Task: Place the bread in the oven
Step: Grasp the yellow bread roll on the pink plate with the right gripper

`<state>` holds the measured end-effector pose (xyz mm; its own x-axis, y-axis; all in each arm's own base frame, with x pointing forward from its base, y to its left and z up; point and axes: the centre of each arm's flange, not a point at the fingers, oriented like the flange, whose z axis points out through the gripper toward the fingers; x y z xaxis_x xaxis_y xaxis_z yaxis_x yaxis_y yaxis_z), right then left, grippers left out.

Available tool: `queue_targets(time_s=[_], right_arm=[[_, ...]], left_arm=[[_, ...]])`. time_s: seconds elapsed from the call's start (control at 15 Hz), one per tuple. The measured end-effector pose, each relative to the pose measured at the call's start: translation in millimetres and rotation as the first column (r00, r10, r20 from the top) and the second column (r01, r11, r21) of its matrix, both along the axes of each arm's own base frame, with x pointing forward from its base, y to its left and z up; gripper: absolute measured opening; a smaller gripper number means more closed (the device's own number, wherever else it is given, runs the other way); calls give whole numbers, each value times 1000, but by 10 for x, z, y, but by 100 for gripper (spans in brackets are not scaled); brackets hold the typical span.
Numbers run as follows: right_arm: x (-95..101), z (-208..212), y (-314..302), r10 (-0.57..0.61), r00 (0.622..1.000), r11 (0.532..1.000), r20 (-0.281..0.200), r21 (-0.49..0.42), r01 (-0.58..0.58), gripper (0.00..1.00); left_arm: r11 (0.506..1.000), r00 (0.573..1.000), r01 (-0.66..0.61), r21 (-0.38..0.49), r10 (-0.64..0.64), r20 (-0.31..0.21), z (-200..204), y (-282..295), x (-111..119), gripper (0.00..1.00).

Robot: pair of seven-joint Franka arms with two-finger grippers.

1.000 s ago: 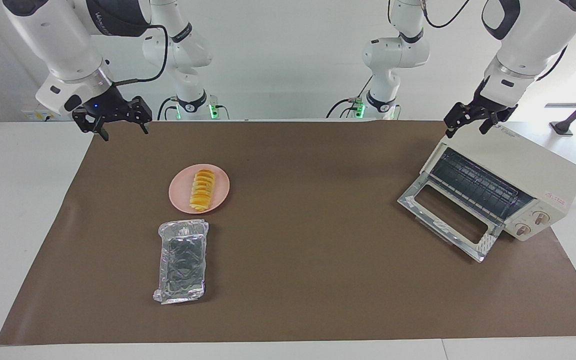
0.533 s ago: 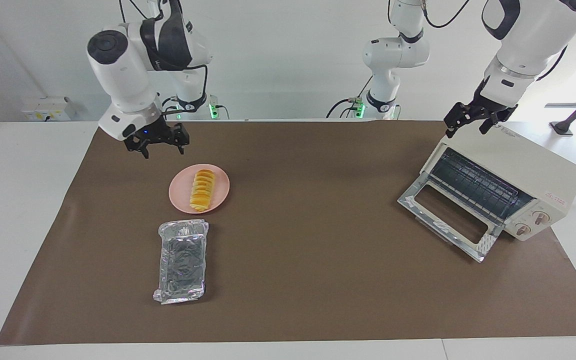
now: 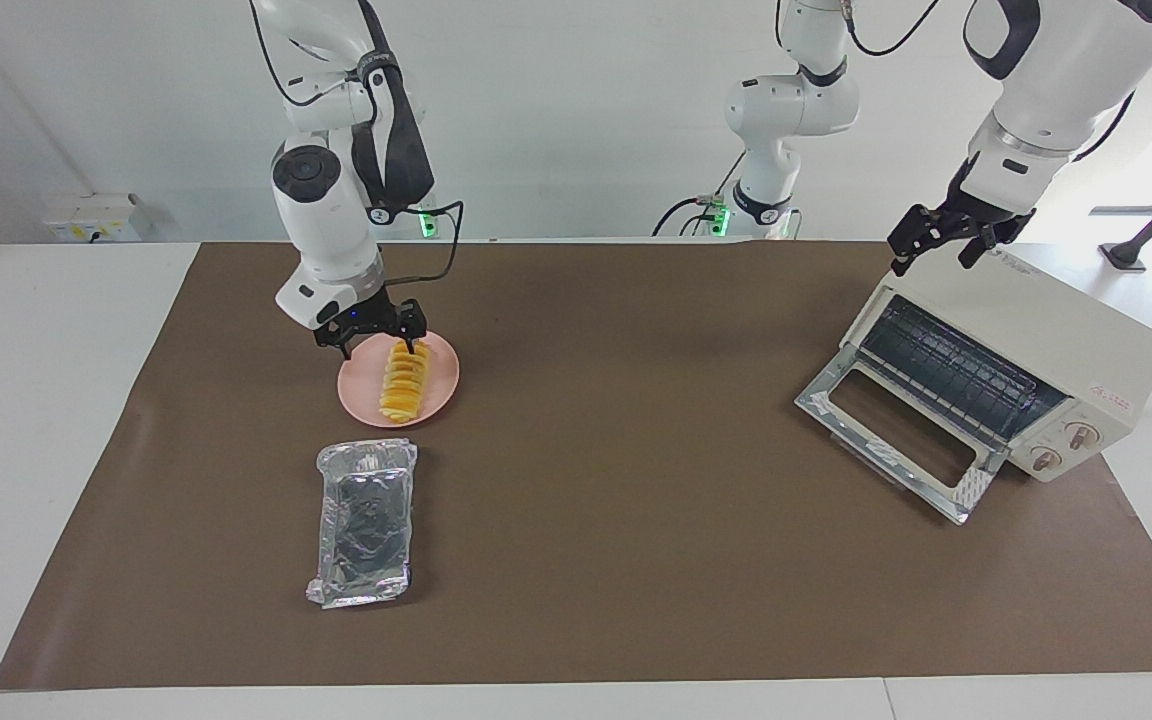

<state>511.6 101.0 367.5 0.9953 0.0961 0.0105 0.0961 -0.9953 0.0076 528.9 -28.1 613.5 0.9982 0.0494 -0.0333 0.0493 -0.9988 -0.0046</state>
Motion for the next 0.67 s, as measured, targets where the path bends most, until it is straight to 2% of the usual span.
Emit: queue_targets(time_s=[0.33, 0.67], right_arm=[[58, -299, 19, -2, 999, 1000, 40, 13, 1, 100], [38, -562, 29, 1, 1000, 1000, 26, 14, -1, 100]], left_arm=[[1000, 1000, 0, 0, 0, 0, 0, 0, 0, 100], [1000, 1000, 0, 0, 0, 0, 0, 0, 0, 100]])
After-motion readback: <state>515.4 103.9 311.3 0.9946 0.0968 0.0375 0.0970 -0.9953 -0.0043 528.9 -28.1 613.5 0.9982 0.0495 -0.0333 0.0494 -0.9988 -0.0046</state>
